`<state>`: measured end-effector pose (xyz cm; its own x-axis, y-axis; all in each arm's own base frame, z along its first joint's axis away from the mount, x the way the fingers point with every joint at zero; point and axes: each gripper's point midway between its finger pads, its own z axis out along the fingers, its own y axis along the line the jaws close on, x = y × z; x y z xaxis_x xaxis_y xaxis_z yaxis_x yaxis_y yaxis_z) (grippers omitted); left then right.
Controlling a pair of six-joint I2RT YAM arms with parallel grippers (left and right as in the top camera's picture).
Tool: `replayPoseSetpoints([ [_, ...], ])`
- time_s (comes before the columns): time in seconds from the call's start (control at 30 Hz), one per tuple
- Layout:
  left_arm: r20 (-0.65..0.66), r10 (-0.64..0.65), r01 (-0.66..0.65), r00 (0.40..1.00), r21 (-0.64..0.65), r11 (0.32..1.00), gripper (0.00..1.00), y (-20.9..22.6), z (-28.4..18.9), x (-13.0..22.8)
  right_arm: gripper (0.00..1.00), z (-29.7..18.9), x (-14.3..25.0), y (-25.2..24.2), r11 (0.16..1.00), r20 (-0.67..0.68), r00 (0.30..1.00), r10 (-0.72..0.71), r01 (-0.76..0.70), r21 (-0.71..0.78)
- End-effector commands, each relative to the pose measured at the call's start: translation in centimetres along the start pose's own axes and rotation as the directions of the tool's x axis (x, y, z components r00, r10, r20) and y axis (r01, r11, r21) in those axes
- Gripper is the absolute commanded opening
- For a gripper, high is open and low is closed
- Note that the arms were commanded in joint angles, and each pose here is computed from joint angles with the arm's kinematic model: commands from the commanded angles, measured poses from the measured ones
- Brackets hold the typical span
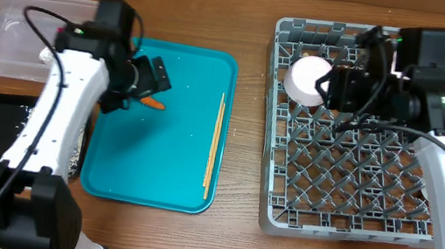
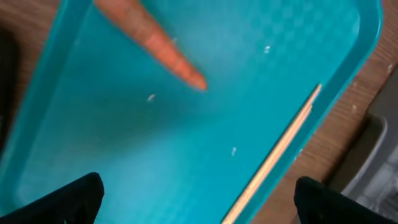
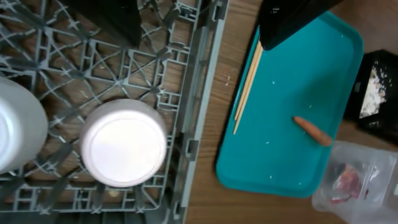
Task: Sort waste into correct bins and load items into the dishwasher
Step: 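Grasp the carrot with the left gripper and drop it on the black tray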
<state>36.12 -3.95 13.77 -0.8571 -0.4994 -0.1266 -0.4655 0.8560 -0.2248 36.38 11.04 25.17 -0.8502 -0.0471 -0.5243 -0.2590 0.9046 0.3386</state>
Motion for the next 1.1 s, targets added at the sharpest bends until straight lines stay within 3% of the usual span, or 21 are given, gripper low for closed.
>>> replayPoseSetpoints([
  [0.0, 0.032, -0.198, 0.2, 0.98, -0.093, 0.975, 1.0, 2.2, 3.2, 0.3, 0.64, 0.3, 0.1, -0.2, 1.0, -0.01, 1.0, -0.012, 0.013, 0.022],
  [0.1, 0.082, -0.291, 0.299, 0.953, -0.119, 0.947, 1.0, 3.9, 5.5, -0.5, 0.64, 0.3, 0.7, -0.4, 0.999, -0.03, 1.0, -0.004, 0.006, 0.036],
  [0.27, 0.183, -0.282, 0.304, 0.942, -0.106, 0.947, 1.0, 4.1, 8.2, -3.4, 0.64, 0.3, 0.8, -0.5, 0.999, -0.036, 0.999, -0.002, 0.004, 0.038],
  [0.47, 0.149, -0.284, 0.305, 0.947, -0.151, 0.94, 0.98, 4.8, 12.2, -3.4, 0.64, 0.3, 0.9, -0.5, 0.999, -0.04, 0.999, -0.001, 0.002, 0.038],
  [0.53, 0.138, -0.284, 0.305, 0.949, -0.165, 0.938, 0.89, 5.1, 13.0, -3.2, 0.64, 0.3, 0.9, -0.5, 0.999, -0.041, 0.999, 0.0, 0.002, 0.038],
  [0.57, 0.137, -0.284, 0.305, 0.949, -0.171, 0.937, 0.79, 5.2, 13.2, -3.1, 0.64, 0.3, 0.9, -0.5, 0.999, -0.041, 0.999, 0.0, 0.002, 0.038],
  [0.6, 0.137, -0.283, 0.304, 0.949, -0.172, 0.937, 0.66, 5.2, 13.2, -3.1, 0.64, 0.3, 0.9, -0.5, 0.999, -0.041, 0.999, 0.0, 0.002, 0.038],
  [0.63, 0.135, -0.284, 0.304, 0.949, -0.172, 0.937, 0.41, 5.2, 13.2, -3.1, 0.64, 0.3, 0.9, -0.5, 0.999, -0.04, 0.999, -0.001, 0.002, 0.038],
  [0.7, 0.134, -0.275, 0.295, 0.952, -0.172, 0.94, 0.11, 5.2, 13.2, -3.1, 0.64, 0.3, 0.9, -0.5, 0.999, -0.041, 0.999, 0.0, 0.002, 0.039],
  [0.73, 0.132, -0.258, 0.279, 0.957, -0.174, 0.945, 0.04, 5.2, 13.1, -3.2, 0.64, 0.3, 0.9, -0.5, 0.999, -0.041, 0.999, 0.0, 0.002, 0.038],
  [0.9, 0.134, -0.205, 0.229, 0.97, -0.206, 0.951, 0.04, 5.3, 11.3, -3.4, 0.64, 0.3, 0.9, -0.5, 0.999, -0.04, 0.999, 0.0, 0.002, 0.043],
  [1.07, 0.138, -0.16, 0.196, 0.977, -0.314, 0.929, 0.04, 6.7, 5.7, -2.7, 0.64, 0.3, 1.0, -1.1, 0.997, -0.042, 0.999, 0.001, 0.002, 0.076],
])
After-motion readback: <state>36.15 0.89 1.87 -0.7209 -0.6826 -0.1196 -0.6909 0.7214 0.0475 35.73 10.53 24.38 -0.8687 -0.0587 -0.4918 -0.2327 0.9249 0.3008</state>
